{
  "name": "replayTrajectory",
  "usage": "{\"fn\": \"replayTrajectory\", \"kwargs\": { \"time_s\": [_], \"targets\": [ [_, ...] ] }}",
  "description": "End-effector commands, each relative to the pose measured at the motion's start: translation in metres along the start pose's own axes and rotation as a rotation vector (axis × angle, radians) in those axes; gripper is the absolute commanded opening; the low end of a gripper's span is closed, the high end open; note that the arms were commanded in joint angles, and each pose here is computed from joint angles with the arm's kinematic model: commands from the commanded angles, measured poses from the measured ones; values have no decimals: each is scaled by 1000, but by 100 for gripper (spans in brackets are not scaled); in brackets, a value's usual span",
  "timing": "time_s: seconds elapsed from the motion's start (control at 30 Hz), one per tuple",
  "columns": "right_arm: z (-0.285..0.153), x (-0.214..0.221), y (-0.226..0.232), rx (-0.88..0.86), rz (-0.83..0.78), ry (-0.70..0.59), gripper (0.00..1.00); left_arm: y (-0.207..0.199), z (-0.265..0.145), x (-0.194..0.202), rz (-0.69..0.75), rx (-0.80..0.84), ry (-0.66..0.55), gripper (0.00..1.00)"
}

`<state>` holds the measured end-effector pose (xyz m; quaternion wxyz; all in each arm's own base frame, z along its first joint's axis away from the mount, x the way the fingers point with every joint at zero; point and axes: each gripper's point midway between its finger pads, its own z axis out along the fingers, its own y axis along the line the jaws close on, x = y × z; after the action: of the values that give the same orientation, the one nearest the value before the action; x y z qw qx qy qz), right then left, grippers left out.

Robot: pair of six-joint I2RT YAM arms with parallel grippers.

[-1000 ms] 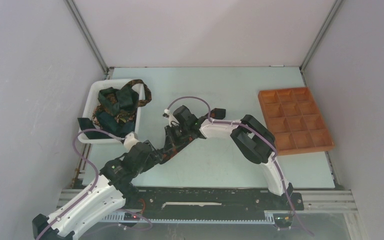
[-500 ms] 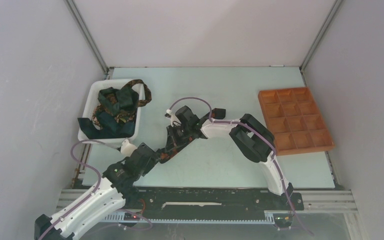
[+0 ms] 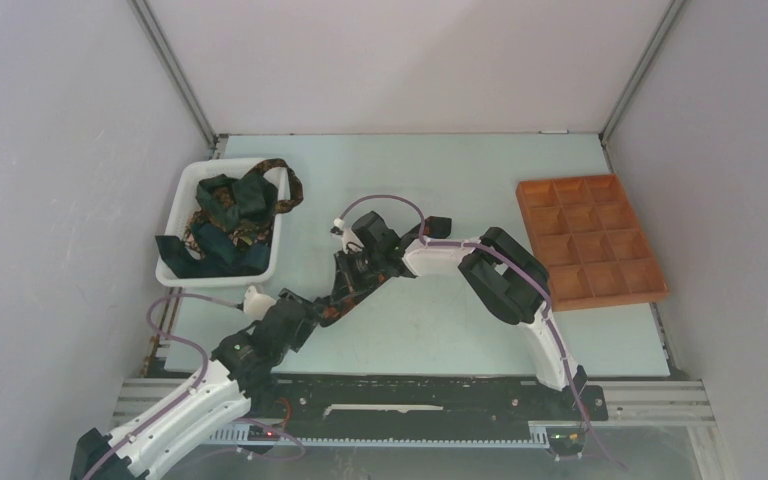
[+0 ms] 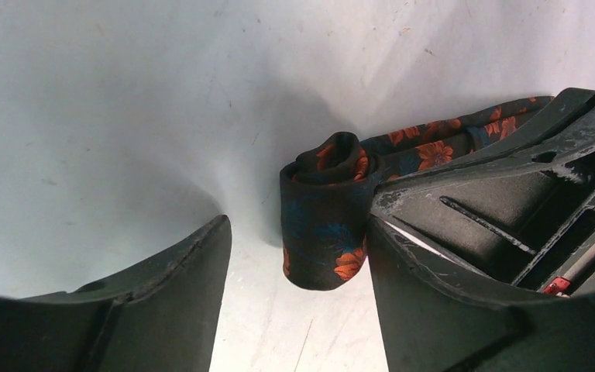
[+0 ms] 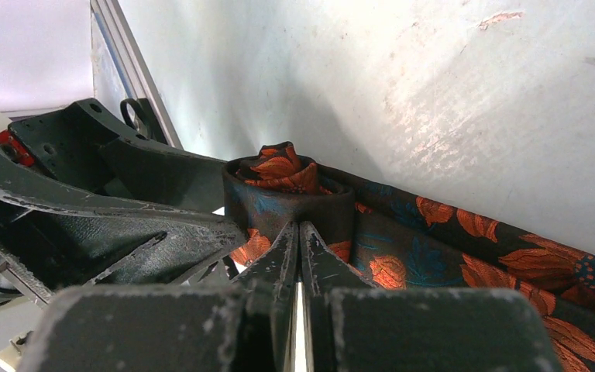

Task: Roll the ties
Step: Roll the tie at the center of the board.

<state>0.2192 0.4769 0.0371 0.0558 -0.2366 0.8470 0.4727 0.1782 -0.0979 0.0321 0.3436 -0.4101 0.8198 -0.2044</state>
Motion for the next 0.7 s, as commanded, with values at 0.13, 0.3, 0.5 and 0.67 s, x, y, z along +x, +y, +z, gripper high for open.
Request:
{"fn": "replayTrajectory", "kwargs": {
  "time_s": [0.13,0.3,0.5,0.67],
  "targets": [
    [6,14,-21,45,27,31,3,-10,9,0,-46,40,-6,69],
    [5,14,-20,44,25,29,1,-7,17,4,-30,45,6,62],
    [5,13,-22,45,28,29,1,0,24,11,-20,46,22,51],
    [5,13,-20,42,26,29,0,-1,25,12,4,60,25,45]
  ]
}}
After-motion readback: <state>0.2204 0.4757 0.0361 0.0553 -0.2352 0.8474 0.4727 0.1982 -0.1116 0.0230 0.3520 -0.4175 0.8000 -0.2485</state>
